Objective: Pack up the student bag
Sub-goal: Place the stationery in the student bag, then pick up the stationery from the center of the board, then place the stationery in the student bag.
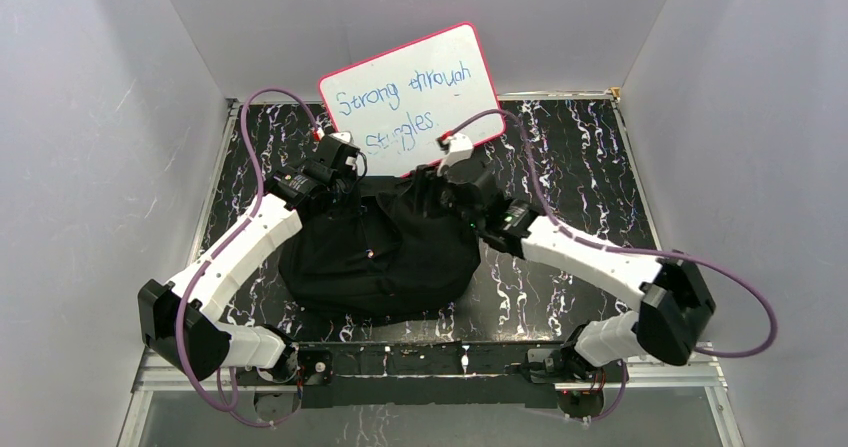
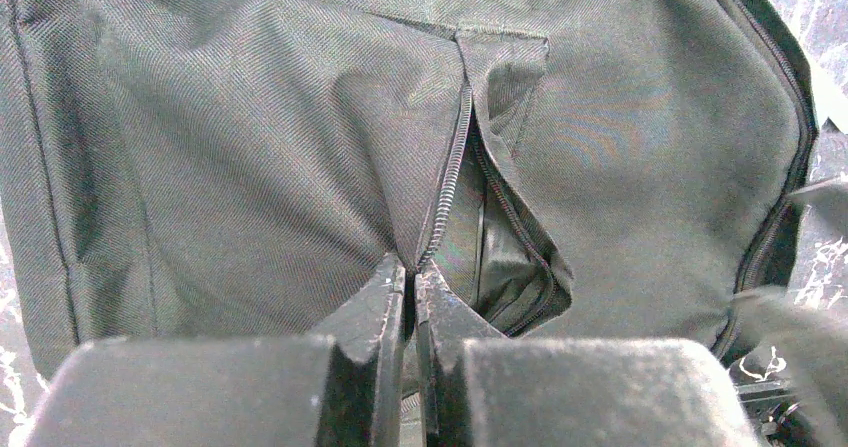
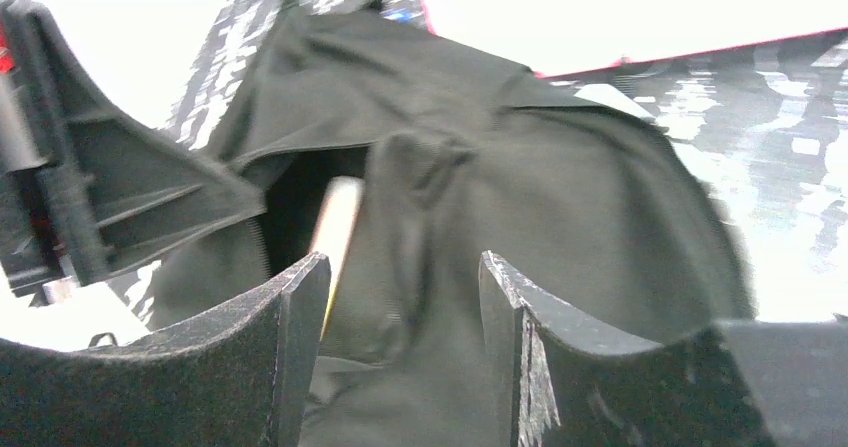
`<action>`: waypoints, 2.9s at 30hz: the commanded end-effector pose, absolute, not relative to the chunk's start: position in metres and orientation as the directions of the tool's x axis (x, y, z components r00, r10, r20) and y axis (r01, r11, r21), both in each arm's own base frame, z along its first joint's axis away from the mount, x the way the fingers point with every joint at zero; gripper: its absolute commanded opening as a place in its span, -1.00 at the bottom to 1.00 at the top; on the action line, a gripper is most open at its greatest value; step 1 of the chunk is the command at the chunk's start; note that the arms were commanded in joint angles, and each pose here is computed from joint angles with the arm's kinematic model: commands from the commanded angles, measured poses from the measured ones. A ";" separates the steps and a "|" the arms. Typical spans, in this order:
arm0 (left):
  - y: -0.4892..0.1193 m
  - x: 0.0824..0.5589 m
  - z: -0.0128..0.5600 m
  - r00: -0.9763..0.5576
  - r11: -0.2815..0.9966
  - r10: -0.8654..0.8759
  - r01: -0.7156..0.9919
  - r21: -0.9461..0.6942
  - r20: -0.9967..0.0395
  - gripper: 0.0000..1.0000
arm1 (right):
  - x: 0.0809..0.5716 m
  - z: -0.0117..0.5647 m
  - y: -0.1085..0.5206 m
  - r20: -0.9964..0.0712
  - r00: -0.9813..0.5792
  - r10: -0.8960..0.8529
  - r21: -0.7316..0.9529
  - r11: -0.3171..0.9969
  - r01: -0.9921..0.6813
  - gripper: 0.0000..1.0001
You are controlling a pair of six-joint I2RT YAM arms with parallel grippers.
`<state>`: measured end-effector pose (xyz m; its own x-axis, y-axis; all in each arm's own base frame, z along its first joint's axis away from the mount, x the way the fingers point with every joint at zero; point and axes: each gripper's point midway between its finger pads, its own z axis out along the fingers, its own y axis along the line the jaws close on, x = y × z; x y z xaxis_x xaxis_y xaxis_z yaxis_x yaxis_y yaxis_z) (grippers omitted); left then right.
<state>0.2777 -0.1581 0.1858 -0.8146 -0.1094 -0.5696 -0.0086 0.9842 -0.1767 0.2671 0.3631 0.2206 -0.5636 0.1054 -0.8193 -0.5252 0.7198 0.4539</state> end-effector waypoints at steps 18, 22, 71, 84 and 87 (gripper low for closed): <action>-0.171 0.289 0.187 -0.798 0.969 -0.168 -0.025 -0.247 -0.579 -1.00 | 0.267 0.119 0.142 -0.488 -0.873 -0.026 0.166 0.979 -0.122 0.25; -0.171 0.289 0.188 -0.797 0.969 -0.163 -0.019 -0.245 -0.582 -1.00 | 0.262 0.092 0.146 -0.391 -0.917 -0.071 0.168 0.975 -0.147 0.20; -0.182 0.302 0.196 -0.794 0.967 -0.142 0.015 -0.254 -0.591 -1.00 | 0.273 0.240 0.252 -0.559 -0.829 0.002 0.602 0.688 -0.405 -0.65; -0.187 0.303 0.200 -0.797 0.963 -0.137 0.031 -0.268 -0.588 -1.00 | 0.212 0.214 0.367 -0.440 -0.865 -0.243 0.720 0.480 -0.501 -0.59; -0.187 0.302 0.201 -0.798 0.962 -0.137 0.034 -0.271 -0.587 -1.00 | 0.215 0.210 0.386 -0.441 -0.856 -0.269 0.725 0.456 -0.517 -0.58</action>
<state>0.2892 -0.1768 0.1739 -0.8393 -0.1074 -0.5329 0.0081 0.9777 -0.2099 0.2048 0.3540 0.1794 -0.8916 -0.2697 -0.3637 -0.4525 0.5624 0.6921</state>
